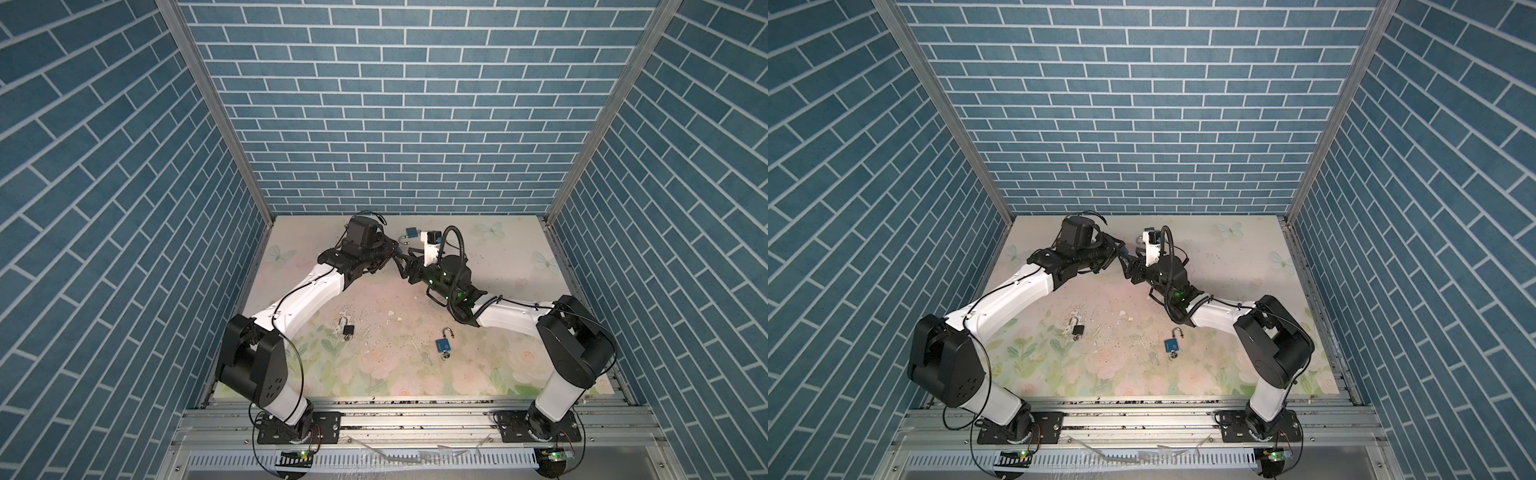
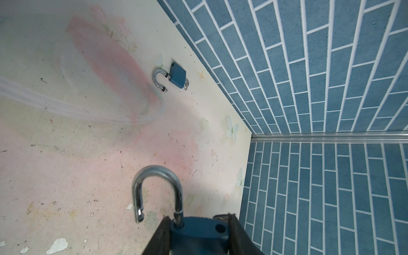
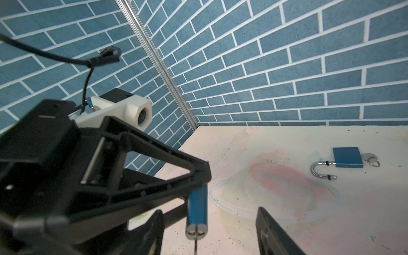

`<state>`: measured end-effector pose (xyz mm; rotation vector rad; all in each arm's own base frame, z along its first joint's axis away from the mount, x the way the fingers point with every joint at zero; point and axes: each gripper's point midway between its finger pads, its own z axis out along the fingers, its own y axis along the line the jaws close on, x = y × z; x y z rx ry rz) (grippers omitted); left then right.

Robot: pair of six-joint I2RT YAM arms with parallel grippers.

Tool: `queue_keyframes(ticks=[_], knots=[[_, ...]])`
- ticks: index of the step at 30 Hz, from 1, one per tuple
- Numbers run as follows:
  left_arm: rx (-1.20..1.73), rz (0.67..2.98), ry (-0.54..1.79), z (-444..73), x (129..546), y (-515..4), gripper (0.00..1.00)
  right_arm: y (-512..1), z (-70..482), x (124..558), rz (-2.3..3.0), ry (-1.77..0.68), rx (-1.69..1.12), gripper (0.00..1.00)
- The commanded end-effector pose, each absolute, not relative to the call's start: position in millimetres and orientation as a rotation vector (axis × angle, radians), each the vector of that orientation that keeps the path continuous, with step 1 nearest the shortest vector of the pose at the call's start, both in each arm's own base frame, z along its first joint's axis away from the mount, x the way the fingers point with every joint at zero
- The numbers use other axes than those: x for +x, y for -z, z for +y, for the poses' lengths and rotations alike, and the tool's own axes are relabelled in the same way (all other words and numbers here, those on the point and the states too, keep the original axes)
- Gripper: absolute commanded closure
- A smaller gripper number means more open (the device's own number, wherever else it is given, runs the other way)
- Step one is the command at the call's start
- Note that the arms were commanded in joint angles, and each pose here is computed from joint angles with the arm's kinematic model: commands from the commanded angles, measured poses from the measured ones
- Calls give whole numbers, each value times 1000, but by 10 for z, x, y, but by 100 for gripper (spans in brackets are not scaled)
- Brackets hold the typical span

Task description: Lock with the key

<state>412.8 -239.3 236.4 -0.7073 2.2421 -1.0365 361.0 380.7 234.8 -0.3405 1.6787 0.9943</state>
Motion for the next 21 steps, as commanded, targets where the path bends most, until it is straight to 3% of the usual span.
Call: queue_keyframes(ticks=[1, 21], knots=[[-681, 2166, 1089, -2382, 4139, -2641, 69, -2378, 3883, 3616, 1675, -1019, -347, 36], [-693, 2157, 1098, -2358, 4099, -2621, 69, -2400, 3973, 3612, 1668, -1059, -375, 56]])
